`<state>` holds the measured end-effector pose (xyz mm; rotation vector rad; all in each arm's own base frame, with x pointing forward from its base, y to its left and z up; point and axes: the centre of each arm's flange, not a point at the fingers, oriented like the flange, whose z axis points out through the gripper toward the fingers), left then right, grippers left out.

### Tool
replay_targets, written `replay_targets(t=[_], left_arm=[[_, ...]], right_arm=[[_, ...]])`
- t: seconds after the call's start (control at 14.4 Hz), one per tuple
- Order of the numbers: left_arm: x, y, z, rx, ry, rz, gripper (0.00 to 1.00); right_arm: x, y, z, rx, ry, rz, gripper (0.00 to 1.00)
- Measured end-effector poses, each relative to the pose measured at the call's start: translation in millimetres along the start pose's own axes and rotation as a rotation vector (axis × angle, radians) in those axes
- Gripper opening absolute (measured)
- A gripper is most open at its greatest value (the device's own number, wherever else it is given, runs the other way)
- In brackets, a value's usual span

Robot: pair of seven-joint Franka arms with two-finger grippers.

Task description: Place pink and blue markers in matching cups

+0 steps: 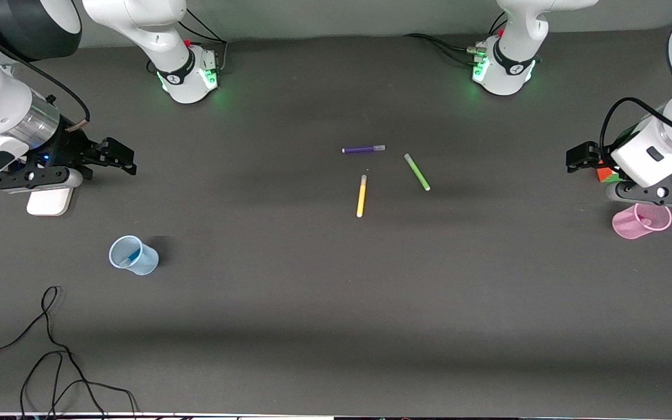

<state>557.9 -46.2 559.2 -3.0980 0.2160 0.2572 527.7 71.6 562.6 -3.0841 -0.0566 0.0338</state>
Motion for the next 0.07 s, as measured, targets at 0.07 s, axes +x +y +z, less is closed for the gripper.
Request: replay_targets(t=[0.07], left_arm=[[-0.2, -2.8, 0.1, 0.000, -0.001, -0.005, 1.00]], right_arm=[[0.1, 0.0, 0.3, 0.000, -0.001, 0.000, 1.00]])
